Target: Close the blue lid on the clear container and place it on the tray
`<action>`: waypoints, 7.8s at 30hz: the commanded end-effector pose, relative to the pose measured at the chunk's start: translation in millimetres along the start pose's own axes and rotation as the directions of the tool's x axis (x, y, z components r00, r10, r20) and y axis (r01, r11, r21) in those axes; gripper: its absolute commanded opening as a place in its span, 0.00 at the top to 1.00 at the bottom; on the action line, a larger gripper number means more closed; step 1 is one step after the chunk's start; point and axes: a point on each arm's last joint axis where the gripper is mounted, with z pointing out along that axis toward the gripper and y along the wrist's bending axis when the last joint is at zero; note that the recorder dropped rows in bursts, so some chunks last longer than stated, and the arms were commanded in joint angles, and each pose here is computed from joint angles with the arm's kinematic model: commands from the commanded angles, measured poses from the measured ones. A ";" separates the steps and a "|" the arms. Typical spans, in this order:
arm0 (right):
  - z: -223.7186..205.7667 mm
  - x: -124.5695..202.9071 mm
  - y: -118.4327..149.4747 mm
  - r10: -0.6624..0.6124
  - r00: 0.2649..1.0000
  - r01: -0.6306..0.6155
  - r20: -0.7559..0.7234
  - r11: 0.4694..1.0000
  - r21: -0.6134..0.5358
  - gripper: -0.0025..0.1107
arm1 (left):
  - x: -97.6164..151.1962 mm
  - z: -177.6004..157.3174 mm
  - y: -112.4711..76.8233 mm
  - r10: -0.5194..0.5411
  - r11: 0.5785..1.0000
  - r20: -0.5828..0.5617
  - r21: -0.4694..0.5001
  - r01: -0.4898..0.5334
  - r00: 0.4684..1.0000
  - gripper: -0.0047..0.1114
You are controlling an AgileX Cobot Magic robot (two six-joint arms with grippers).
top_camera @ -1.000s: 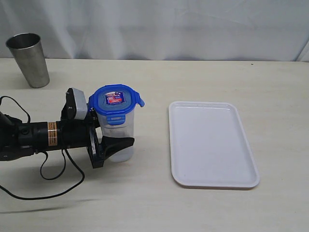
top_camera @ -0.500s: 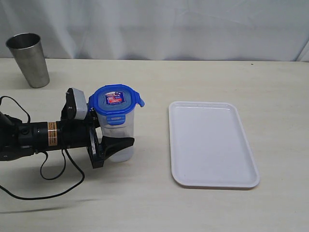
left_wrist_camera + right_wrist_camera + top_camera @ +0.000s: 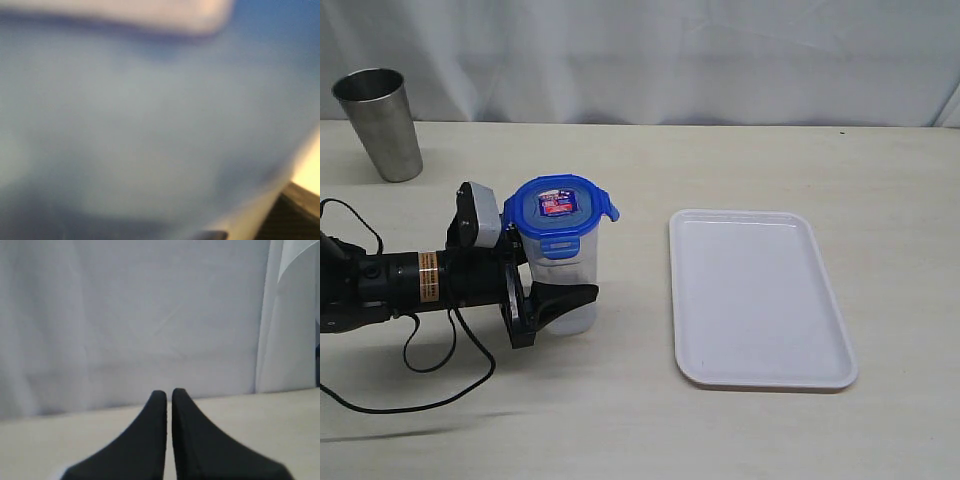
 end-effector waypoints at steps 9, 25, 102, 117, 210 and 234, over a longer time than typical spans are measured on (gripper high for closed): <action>-6.1 -36.3 -3.5 0.325 0.889 -0.321 0.323 0.945 -0.068 0.94 | -5.8 0.6 0.2 0.014 1.000 0.026 0.006 -0.014 1.000 0.96; 68.6 -124.8 11.2 0.294 0.949 -0.294 -0.117 0.956 0.017 0.64 | -5.8 0.6 0.2 0.014 1.000 0.026 0.006 -0.014 1.000 0.96; 260.1 32.9 234.8 -0.343 0.286 -0.561 -0.895 0.697 -0.447 0.61 | -6.2 0.5 1.9 0.011 1.000 0.031 -0.012 -0.010 0.999 0.96; 254.2 48.6 235.2 -0.405 0.198 -0.587 -0.893 0.680 -0.439 0.62 | -6.2 0.5 1.6 0.012 1.000 0.030 -0.009 -0.012 0.999 0.96; 194.2 -0.3 301.8 -0.952 0.274 0.310 0.137 -0.048 -0.950 0.67 | -6.2 0.5 1.6 0.012 1.000 0.030 -0.009 -0.012 0.999 0.96; 202.0 69.8 311.4 -0.969 0.141 0.255 0.205 -0.164 -0.953 0.65 | -6.2 0.5 1.6 0.012 1.000 0.030 -0.009 -0.012 0.999 0.96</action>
